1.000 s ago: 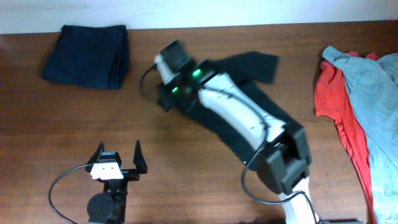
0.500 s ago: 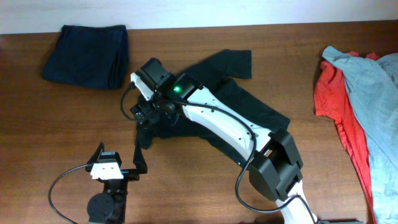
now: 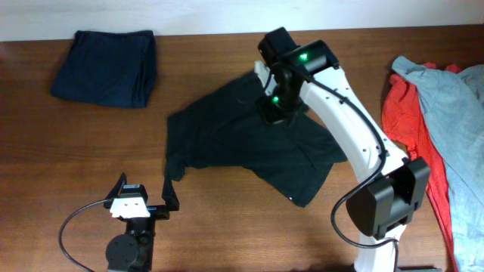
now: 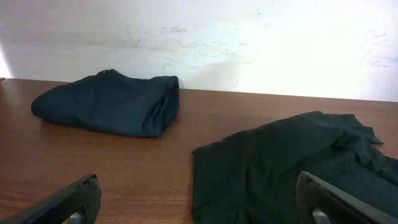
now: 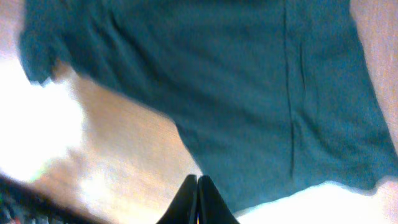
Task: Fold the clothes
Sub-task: 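Lay the black shirt on the table center and release it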
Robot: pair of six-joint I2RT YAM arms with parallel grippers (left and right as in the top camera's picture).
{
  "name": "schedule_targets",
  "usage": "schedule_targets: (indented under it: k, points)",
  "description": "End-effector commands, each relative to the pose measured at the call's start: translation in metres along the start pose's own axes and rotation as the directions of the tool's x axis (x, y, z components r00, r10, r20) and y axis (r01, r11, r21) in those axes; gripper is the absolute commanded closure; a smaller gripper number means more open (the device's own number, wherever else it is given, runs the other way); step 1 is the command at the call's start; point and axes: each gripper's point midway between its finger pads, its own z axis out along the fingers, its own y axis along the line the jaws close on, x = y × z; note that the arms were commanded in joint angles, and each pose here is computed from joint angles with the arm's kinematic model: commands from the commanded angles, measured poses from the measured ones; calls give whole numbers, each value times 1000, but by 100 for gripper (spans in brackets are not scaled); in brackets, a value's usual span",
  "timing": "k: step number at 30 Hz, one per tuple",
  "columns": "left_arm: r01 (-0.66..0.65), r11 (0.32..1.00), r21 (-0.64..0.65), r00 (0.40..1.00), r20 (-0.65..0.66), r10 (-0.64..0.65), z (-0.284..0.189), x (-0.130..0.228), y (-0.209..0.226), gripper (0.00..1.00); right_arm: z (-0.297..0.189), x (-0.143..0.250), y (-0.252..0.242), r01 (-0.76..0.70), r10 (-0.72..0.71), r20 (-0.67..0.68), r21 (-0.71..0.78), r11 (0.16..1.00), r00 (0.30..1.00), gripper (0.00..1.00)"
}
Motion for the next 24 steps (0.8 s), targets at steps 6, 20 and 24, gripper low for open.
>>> schedule_targets:
  k: [6, 20, 24]
  points:
    - [-16, 1000, 5, 1000, -1, 16, 0, 1, -1, 1, -28, 42, -32, -93, 110, -83, 188, 978, 990, 96]
    - [-16, 1000, 5, 1000, -1, 16, 0, 1, -1, 1, -30, 104, -49, -206, 234, -74, 271, 940, 969, 96]
    - [-16, 1000, 5, 1000, -1, 16, 0, 1, -1, 1, 9, 123, -53, -245, 269, -66, 250, 937, 961, 96]
